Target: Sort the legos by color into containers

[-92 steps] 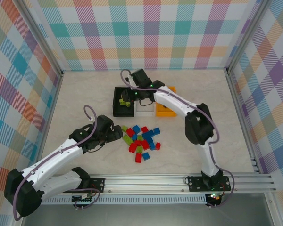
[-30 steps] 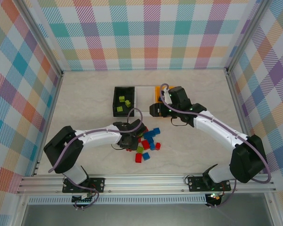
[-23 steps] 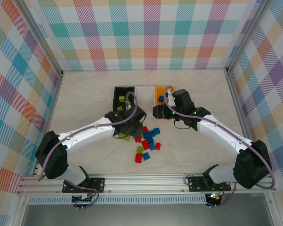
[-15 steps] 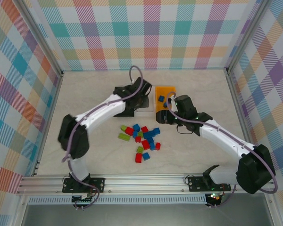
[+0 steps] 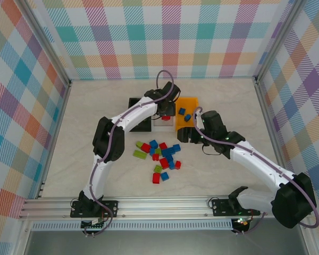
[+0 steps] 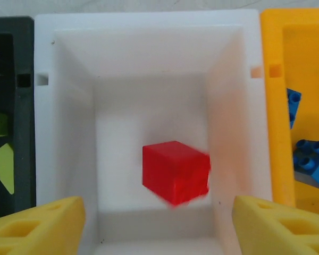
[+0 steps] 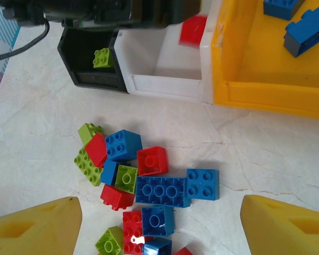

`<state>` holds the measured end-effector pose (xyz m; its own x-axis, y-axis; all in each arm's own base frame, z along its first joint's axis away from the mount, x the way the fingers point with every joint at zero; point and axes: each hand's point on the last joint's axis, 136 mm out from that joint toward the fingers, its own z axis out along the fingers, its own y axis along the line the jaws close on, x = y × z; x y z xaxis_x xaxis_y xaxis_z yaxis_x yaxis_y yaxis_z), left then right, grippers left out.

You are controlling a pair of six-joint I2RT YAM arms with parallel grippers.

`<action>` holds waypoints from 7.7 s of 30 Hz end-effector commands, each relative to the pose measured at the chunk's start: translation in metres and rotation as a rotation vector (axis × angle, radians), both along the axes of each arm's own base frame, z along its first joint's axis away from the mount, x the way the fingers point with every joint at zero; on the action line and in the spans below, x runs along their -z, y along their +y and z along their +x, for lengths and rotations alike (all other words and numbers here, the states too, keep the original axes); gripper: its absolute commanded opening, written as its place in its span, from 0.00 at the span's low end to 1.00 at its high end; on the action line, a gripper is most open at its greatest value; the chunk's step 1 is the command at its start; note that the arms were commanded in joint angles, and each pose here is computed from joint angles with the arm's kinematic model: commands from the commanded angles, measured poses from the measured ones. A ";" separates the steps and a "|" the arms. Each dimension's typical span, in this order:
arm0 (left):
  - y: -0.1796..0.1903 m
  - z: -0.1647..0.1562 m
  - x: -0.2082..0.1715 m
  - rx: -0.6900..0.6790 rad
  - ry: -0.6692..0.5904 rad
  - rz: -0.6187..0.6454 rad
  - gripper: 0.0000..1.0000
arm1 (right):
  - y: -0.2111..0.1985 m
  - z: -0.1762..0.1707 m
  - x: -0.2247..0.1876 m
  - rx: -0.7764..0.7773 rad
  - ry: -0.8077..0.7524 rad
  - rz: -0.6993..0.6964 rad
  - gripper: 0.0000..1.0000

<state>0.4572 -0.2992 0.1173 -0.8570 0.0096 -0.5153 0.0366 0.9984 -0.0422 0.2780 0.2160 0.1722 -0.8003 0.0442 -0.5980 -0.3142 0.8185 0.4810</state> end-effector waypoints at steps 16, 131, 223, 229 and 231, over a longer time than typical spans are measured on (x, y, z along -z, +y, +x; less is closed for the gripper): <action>0.084 -0.136 -0.109 -0.041 -0.175 -0.279 1.00 | 0.069 -0.113 0.061 -0.409 0.205 -0.154 0.69; 0.040 -0.317 0.090 0.362 0.293 0.109 0.55 | 0.014 0.035 0.013 0.025 -0.013 -0.086 0.67; 0.163 -0.243 -0.034 -0.194 -0.171 -0.267 1.00 | 0.109 -0.126 0.144 -0.441 0.096 -0.637 0.64; 0.166 -0.244 -0.032 -0.200 -0.173 -0.260 1.00 | 0.109 -0.125 0.150 -0.439 0.108 -0.657 0.58; 0.166 -0.244 -0.032 -0.199 -0.172 -0.260 1.00 | 0.106 -0.126 0.154 -0.433 0.116 -0.671 0.53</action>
